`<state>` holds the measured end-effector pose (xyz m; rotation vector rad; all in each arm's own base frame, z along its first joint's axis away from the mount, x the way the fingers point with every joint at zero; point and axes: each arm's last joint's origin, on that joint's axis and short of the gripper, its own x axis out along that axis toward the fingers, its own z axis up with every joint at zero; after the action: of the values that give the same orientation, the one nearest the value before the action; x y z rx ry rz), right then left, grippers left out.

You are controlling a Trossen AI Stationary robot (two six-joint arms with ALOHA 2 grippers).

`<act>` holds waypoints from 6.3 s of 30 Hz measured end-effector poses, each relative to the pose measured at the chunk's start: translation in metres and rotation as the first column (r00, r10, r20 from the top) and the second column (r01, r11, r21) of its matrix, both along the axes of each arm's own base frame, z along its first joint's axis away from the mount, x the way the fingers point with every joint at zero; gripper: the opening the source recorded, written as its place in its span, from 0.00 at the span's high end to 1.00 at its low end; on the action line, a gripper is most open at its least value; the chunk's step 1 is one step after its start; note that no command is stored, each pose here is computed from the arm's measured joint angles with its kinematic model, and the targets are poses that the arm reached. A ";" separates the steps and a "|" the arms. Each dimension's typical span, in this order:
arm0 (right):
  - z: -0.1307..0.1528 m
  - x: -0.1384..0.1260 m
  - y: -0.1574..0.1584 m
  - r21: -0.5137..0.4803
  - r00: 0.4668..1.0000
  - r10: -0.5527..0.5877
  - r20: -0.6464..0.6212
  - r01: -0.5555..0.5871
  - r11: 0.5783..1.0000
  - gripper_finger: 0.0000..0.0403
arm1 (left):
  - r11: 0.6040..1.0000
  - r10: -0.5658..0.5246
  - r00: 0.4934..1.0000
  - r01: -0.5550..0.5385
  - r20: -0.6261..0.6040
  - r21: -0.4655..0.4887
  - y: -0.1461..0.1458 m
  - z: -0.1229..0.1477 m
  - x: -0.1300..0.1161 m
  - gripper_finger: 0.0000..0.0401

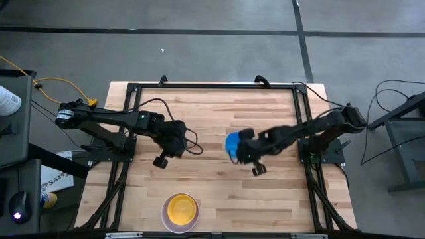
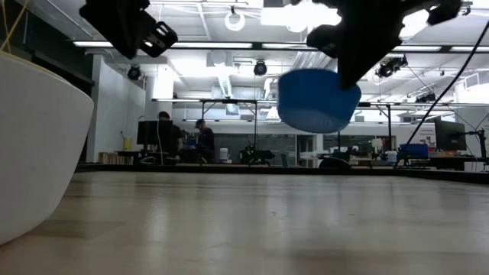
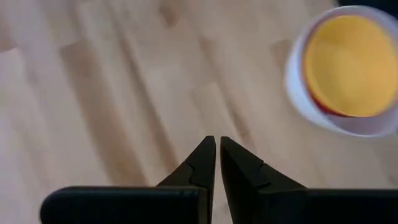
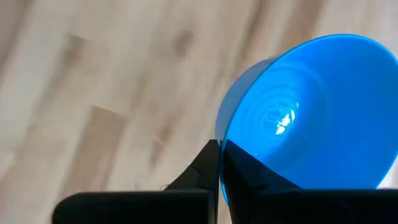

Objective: Nest bowls inside each other
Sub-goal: Stack the blue bowl on top of the yellow bowl

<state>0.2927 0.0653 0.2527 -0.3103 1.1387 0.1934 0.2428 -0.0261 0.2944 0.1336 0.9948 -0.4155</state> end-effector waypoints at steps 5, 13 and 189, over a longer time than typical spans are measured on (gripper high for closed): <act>-0.012 0.011 0.035 0.010 0.989 0.145 -0.013 -0.145 0.989 0.99 | 0.985 -0.121 0.992 0.124 0.027 -0.122 -0.005 0.002 0.000 0.93; -0.025 0.043 0.074 -0.048 0.936 0.332 -0.116 -0.340 0.939 0.99 | 0.965 -0.171 0.985 0.174 0.034 -0.198 -0.007 0.003 -0.001 0.93; 0.005 0.100 0.084 -0.089 0.798 0.591 0.118 -0.585 0.806 0.99 | 0.646 -0.735 0.662 0.621 0.143 0.444 -0.074 -0.018 0.053 0.69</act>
<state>0.3926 0.1495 0.2573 -0.7125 0.8764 0.6884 0.2963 -0.1005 0.2763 0.9239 0.6550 -0.8855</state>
